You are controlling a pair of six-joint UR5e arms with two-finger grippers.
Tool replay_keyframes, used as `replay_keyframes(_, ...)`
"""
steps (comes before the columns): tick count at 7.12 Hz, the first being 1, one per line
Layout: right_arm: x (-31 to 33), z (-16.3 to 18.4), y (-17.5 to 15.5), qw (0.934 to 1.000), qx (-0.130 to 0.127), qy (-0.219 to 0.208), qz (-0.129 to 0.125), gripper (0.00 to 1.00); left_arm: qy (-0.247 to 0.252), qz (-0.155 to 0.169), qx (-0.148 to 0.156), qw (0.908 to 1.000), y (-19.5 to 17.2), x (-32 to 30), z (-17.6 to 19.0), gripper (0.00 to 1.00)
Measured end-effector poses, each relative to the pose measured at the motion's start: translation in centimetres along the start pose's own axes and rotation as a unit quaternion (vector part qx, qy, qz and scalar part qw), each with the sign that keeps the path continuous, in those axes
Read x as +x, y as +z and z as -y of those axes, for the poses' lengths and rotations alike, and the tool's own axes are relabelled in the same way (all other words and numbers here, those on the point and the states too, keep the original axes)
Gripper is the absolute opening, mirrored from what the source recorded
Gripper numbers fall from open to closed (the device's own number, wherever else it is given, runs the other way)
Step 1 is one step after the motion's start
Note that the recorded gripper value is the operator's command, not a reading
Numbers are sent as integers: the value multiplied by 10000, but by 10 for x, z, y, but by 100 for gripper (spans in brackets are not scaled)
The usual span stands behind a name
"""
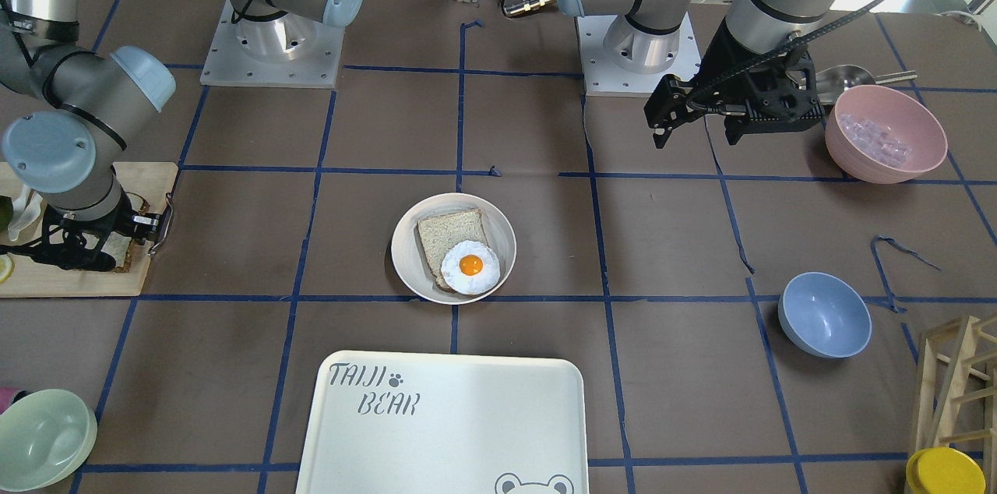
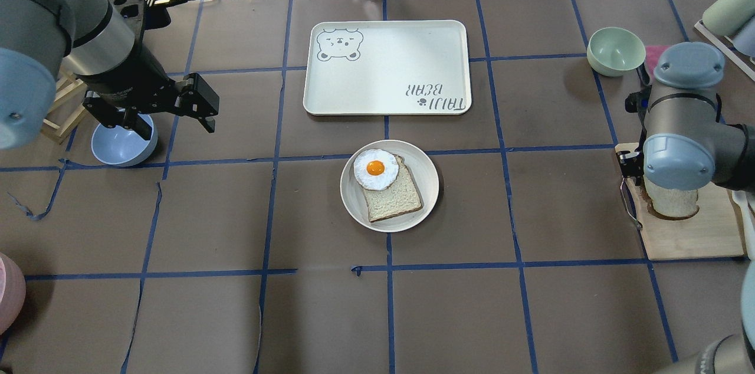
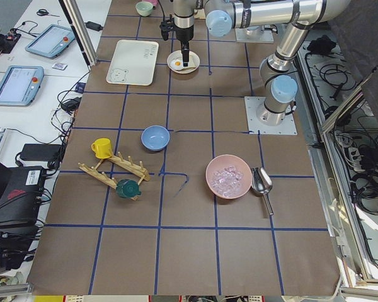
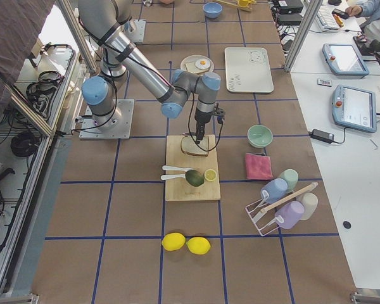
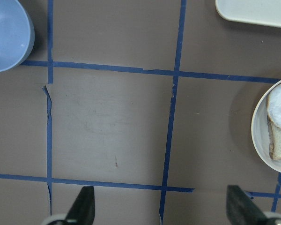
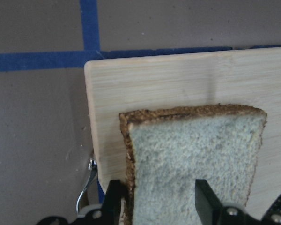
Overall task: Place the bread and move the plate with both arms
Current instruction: 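Lift the bread slice with the right gripper and carry it over the plate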
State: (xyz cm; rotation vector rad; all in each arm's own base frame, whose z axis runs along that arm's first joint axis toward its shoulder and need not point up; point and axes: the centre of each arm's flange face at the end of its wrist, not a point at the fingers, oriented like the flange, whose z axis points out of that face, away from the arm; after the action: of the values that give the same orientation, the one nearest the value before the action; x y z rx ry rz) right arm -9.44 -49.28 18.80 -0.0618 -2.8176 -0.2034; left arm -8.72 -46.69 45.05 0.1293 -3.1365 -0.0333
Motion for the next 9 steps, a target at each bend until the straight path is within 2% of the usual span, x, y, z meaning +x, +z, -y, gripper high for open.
replay_keyframes(2, 0, -1, 1, 10000, -36, -12, 16, 15, -8, -9, 26, 10000, -2, -1, 1, 100)
replay_keyframes(3, 0, -1, 1, 10000, -51, -14, 25, 0, -14, -27, 28, 10000, -2, -1, 1, 100)
replay_keyframes(6, 0, -2, 1, 10000, -62, -12, 19, 0, -17, -12, 39, 10000, -3, -1, 1, 100)
replay_keyframes(9, 3, -5, -16, 10000, -41, 7, -12, 0, -16, 11, 35, 10000, -3, -2, 1, 100)
